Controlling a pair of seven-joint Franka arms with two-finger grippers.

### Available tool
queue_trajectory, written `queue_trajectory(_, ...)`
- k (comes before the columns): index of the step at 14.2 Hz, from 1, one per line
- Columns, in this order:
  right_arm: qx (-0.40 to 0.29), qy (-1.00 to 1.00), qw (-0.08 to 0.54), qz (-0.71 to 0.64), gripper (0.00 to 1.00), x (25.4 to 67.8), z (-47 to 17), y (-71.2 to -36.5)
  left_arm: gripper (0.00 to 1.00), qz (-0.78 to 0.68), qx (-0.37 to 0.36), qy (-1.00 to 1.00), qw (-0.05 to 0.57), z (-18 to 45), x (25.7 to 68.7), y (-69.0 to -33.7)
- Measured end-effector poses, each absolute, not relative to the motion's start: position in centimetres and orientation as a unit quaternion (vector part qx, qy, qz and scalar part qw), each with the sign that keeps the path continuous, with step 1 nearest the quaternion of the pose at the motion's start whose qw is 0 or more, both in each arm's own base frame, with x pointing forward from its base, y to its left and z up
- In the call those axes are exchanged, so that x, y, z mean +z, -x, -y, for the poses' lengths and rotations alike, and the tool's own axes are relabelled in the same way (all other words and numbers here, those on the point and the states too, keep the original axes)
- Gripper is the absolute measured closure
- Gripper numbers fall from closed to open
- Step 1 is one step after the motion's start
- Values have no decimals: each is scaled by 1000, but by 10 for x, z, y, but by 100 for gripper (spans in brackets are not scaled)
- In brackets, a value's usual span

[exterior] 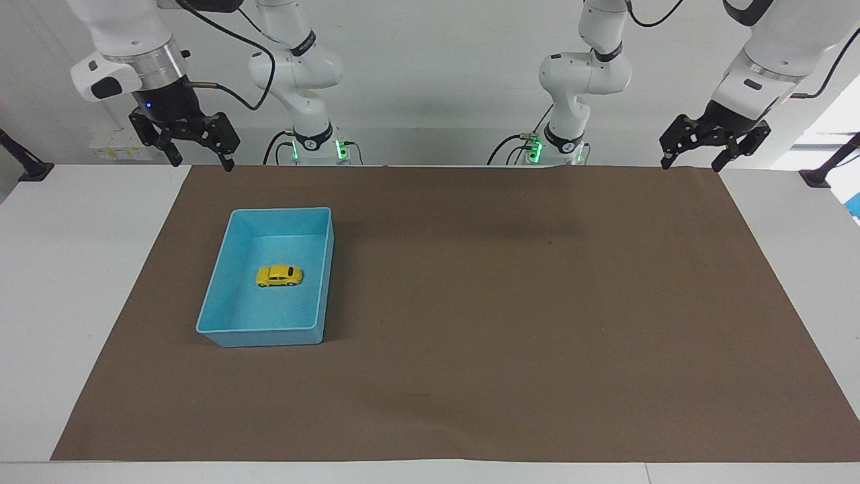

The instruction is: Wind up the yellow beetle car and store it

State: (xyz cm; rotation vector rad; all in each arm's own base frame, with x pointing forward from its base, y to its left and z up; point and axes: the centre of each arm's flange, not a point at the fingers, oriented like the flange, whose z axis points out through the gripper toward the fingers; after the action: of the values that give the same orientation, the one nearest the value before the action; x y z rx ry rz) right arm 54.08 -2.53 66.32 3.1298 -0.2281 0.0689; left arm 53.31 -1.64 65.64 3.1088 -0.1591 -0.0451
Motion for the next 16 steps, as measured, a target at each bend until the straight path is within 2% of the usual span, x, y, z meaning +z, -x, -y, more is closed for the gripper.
queue_trajectory(16,23,-997,1,71,0,665,24,-541,0,48,-25,-998,14,13,655,-531)
